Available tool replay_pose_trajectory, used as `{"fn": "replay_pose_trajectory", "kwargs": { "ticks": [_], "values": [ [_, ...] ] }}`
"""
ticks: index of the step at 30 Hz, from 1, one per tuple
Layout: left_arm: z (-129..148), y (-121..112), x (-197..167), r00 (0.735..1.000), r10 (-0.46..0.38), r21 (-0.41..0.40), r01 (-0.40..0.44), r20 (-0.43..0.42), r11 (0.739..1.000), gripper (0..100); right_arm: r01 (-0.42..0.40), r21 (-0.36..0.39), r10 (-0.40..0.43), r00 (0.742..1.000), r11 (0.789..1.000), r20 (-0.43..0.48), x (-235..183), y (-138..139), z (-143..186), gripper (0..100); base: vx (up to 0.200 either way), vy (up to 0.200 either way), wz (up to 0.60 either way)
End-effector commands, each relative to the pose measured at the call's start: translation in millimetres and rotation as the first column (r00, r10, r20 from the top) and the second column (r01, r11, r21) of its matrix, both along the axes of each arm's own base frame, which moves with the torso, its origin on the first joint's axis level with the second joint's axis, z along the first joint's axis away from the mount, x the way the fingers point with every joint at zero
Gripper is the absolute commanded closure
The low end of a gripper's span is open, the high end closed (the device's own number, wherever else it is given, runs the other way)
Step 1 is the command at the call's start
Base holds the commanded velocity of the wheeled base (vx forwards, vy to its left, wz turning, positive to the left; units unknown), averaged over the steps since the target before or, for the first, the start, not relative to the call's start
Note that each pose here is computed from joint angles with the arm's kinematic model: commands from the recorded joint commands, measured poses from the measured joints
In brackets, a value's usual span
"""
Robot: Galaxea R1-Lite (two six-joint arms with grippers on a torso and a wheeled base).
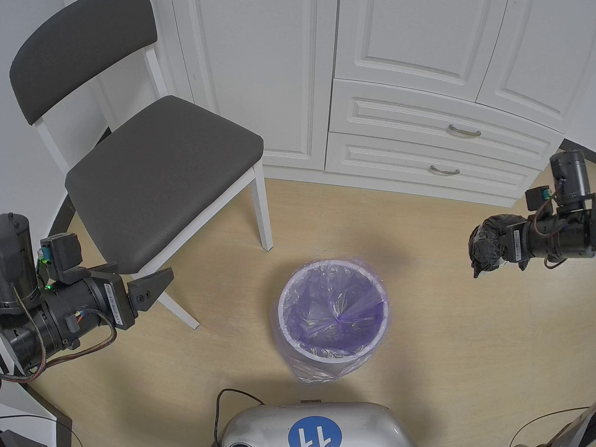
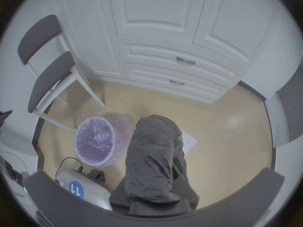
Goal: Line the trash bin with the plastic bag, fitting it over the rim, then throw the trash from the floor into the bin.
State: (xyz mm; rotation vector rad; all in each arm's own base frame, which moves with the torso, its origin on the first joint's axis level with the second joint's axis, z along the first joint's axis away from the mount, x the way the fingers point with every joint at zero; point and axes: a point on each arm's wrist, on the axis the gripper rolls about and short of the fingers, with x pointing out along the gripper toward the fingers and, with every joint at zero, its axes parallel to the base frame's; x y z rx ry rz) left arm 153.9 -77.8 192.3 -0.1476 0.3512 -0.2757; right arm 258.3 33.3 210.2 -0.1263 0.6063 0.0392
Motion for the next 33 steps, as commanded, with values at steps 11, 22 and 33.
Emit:
{"fn": "replay_pose_trajectory", "kwargs": {
  "ticks": [11, 22, 33],
  "values": [
    [10, 6, -10, 0.998, -0.005, -0.009, 0.005, 0.056, 1.0, 0, -0.141, 0.025, 0.105, 0.834, 0.99, 0.542, -77, 43, 44, 100, 0.0, 0.0, 0.0],
    [16, 9, -17, 0.995, -0.009, -0.009, 0.01, 0.094, 1.0, 0, -0.345, 0.103, 0.16, 0.653, 0.933, 0.74, -95, 76, 60, 100, 0.0, 0.0, 0.0],
    [18, 11, -22, 0.994, -0.015, -0.017, 0.017, 0.111, 1.0, 0, -0.432, 0.17, 0.209, 0.699, 0.886, 0.684, -105, 89, 52, 100, 0.0, 0.0, 0.0]
  ]
}}
